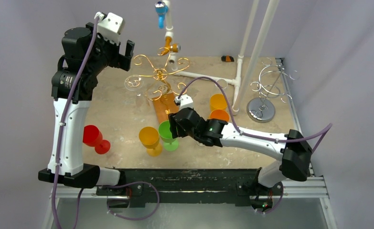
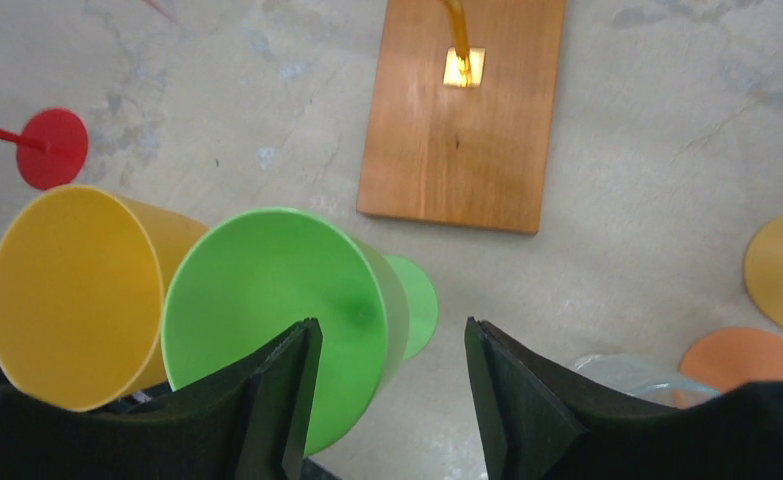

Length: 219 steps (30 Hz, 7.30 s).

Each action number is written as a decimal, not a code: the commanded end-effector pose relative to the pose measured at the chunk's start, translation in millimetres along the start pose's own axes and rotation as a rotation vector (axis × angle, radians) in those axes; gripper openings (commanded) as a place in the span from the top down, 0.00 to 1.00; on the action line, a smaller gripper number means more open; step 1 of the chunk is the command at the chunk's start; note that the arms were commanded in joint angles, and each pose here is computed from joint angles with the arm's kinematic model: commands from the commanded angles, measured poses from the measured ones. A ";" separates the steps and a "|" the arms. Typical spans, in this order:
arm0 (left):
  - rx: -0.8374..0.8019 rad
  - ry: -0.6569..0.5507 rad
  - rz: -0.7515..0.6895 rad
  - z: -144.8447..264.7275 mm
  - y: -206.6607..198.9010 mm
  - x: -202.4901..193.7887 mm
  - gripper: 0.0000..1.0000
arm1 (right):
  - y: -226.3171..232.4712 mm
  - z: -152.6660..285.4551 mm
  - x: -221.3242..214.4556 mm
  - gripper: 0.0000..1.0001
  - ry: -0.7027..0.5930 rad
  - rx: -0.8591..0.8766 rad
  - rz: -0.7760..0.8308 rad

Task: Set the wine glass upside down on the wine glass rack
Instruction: Pick up the wine glass at the center of the board, then turn the wine glass upside down at the wine rack.

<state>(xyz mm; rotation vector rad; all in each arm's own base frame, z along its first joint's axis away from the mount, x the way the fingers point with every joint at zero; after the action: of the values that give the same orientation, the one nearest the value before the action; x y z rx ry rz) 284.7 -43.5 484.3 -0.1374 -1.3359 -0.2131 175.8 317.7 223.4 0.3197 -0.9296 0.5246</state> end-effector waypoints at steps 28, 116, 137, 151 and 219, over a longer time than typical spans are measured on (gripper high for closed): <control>-0.373 0.047 0.167 47.3 -43.8 3.8 0.09 | -60.1 201.1 112.1 1.00 -0.398 0.022 -0.055; -0.620 -0.557 -0.550 103.3 -61.1 5.9 0.25 | 15.3 168.2 159.8 0.47 -0.512 0.437 0.080; -0.469 -0.261 -0.111 88.9 -49.2 -6.0 0.02 | 3.3 76.7 74.1 0.48 -0.487 0.215 -0.010; -0.438 -0.191 -0.104 77.8 -45.3 -18.6 0.02 | 6.8 44.6 65.1 0.50 -0.515 0.147 -0.002; -0.401 -0.226 -0.065 52.5 -42.1 -18.3 0.03 | 36.2 -19.6 31.5 0.52 -0.691 0.244 0.192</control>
<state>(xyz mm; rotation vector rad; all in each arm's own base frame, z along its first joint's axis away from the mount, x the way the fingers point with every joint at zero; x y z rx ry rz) 224.3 -72.3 462.1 -0.4622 -1.4556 -0.5507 187.1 365.7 228.6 0.6148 -1.5076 0.7289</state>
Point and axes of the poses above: each gripper's point midway between its finger pads, its own z axis back along the fingers, its own y axis along the line the jaws close on, x = y × z, the point moved 8 cm from there along z, back along the fingers, and after that the axes turned 13 degrees about z, right-handed, at the moved point
